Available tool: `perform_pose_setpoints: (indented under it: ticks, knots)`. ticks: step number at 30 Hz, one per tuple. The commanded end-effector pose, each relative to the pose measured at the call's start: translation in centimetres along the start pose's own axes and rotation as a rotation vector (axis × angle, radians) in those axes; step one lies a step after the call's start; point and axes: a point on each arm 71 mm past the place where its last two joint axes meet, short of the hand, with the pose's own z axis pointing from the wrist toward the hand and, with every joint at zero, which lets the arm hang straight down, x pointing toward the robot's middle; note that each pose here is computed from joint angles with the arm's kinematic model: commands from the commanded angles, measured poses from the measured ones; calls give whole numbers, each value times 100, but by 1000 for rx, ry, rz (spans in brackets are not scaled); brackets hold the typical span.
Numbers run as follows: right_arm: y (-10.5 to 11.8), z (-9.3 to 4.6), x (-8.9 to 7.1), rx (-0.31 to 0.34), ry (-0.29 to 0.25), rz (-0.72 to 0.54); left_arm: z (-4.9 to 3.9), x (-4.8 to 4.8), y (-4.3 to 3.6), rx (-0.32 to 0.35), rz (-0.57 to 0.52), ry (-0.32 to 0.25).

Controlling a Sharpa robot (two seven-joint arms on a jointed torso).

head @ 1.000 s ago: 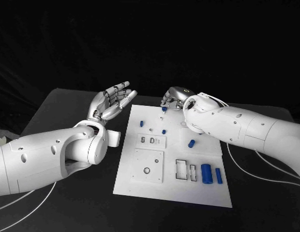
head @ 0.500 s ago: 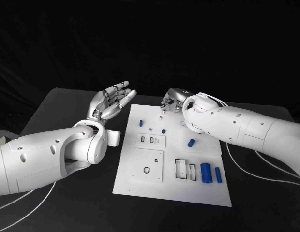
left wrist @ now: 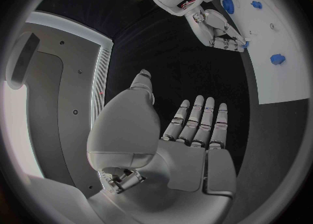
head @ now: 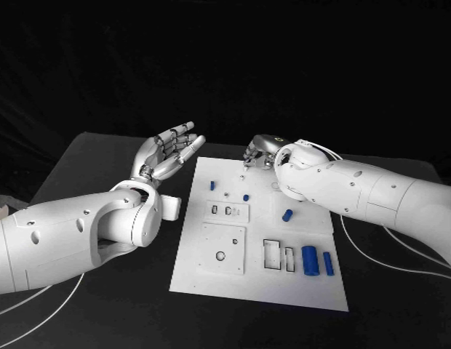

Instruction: Assemble the parts on the task board

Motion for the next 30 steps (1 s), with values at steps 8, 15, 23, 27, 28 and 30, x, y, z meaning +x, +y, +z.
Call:
perform_pose_setpoints:
  ticks: [8, 15, 23, 27, 28, 30]
  knots:
    - [15, -8, -9, -4, -27, -27, 10, 22, -19, 19, -4, 15]
    - [0, -37, -67, -26, -105, -1, 13, 22, -17, 19, -4, 15]
    - [-78, -125, -140, -41, -186, 58, 18, 19, -12, 19, -3, 15]
    - [-109, -175, -160, -44, -193, 73, 20, 12, -9, 18, -2, 13]
    - [-116, -187, -162, -45, -193, 76, 21, 12, -8, 18, -2, 13]
    - [-129, -213, -163, -46, -191, 82, 24, 14, -7, 18, -2, 14]
